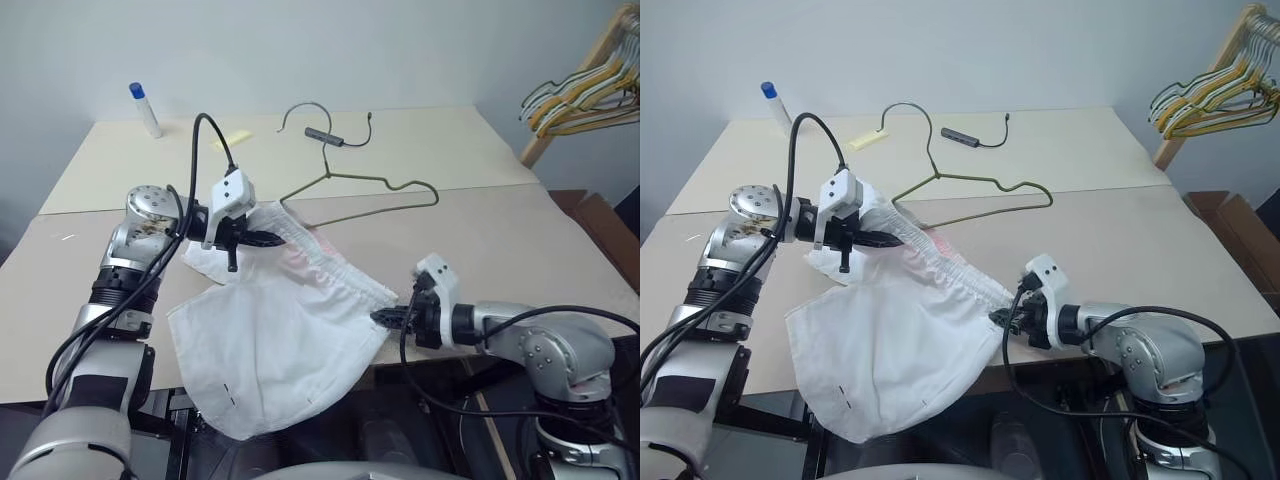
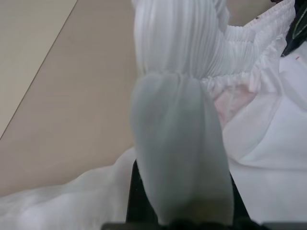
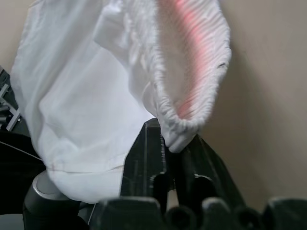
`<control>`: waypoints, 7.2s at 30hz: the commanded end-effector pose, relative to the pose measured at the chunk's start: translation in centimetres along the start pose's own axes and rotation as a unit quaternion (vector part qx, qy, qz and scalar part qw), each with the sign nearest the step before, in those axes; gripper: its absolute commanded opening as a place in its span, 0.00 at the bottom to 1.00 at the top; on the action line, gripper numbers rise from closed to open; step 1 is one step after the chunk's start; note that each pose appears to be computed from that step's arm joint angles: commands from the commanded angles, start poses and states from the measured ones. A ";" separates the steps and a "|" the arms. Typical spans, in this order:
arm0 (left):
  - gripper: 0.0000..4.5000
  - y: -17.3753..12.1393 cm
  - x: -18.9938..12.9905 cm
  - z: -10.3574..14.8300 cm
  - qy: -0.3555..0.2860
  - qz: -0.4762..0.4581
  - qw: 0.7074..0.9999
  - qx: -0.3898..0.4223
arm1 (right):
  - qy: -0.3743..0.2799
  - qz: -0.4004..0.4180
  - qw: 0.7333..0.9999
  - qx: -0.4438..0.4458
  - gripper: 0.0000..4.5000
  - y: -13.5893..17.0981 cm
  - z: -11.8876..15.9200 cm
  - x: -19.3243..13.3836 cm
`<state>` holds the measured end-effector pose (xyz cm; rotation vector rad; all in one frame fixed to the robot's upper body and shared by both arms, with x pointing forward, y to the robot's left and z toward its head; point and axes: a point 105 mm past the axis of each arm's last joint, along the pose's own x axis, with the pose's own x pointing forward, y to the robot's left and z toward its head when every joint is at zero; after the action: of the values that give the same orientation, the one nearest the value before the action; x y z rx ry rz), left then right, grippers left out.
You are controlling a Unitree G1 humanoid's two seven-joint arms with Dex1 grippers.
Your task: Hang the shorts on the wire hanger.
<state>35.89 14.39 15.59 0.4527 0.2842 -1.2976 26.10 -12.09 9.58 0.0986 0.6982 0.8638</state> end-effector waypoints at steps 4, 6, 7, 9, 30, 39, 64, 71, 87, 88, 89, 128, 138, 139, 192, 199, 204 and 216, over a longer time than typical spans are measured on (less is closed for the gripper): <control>0.00 -2.1 -3.1 0.2 0.001 -0.043 0.999 0.029 | -0.048 -0.066 0.995 -0.050 0.00 -3.4 3.8 -3.0; 0.00 -2.6 -3.7 -0.5 0.022 -0.057 0.997 0.036 | -0.047 -0.071 0.994 -0.067 0.00 -4.1 4.5 -3.7; 0.00 -2.7 -3.9 -0.7 0.032 -0.060 0.997 0.038 | -0.044 -0.072 0.993 -0.079 0.00 -4.3 4.9 -4.1; 0.00 -2.4 -4.0 -1.3 0.049 -0.044 0.997 0.036 | -0.038 -0.073 0.991 -0.104 0.00 -4.7 5.5 -4.5; 0.00 -0.9 -2.7 -5.8 0.174 0.027 0.984 0.037 | -0.014 -0.055 0.961 -0.271 0.00 -3.5 9.3 -5.9; 0.00 -0.1 0.4 -2.0 0.085 0.023 0.996 0.015 | 0.014 -0.147 0.903 -0.403 0.00 -2.3 8.6 -2.4; 0.00 -0.5 0.1 -0.9 0.074 -0.014 0.996 0.045 | 0.017 -0.023 0.893 -0.449 0.91 -2.9 13.0 -5.4; 0.00 -0.6 0.6 0.0 0.067 -0.026 0.996 0.061 | 0.072 0.022 0.871 -0.485 0.91 -3.1 12.3 -1.9; 0.00 -0.6 0.4 0.7 0.062 -0.038 0.994 0.078 | 0.139 0.058 0.852 -0.501 0.01 -3.6 10.8 -0.2; 0.00 -0.6 0.4 0.8 0.059 -0.041 0.994 0.081 | 0.139 0.059 0.854 -0.498 0.01 -3.6 10.7 -0.2; 0.00 -0.6 0.4 0.9 0.057 -0.043 0.994 0.083 | 0.139 0.060 0.855 -0.497 0.01 -3.6 10.7 -0.3; 0.98 -2.4 -4.3 17.8 -0.392 0.009 0.918 -0.062 | -0.091 -0.389 0.904 0.154 0.00 -12.8 5.5 -21.3; 0.98 -1.8 -4.5 18.5 -0.399 0.026 0.915 -0.062 | -0.163 -0.473 0.823 0.269 0.00 -15.7 9.8 -25.6; 0.98 -1.8 -4.5 18.4 -0.398 0.027 0.915 -0.062 | -0.167 -0.481 0.815 0.277 0.00 -16.0 9.9 -25.8; 0.99 -1.9 -3.0 14.7 -0.322 0.072 0.944 -0.026 | -0.308 -0.838 0.449 -0.030 1.00 -14.2 10.8 -29.4; 0.99 -1.8 -3.1 13.8 -0.311 0.095 0.945 -0.028 | -0.392 -0.812 0.391 -0.187 1.00 -10.1 13.7 -27.7; 0.99 -1.6 -3.2 11.8 -0.273 0.132 0.953 -0.026 | -0.460 -0.543 0.660 -0.242 1.00 -8.3 17.3 -18.5; 0.99 -5.1 -4.2 4.5 -0.189 0.211 0.959 0.010 | -0.219 -0.021 0.897 -0.383 1.00 -3.0 13.7 -3.9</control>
<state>30.48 14.48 18.80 0.1947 -0.0517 -0.9533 34.95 -14.88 20.47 -0.3788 -0.0717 0.8915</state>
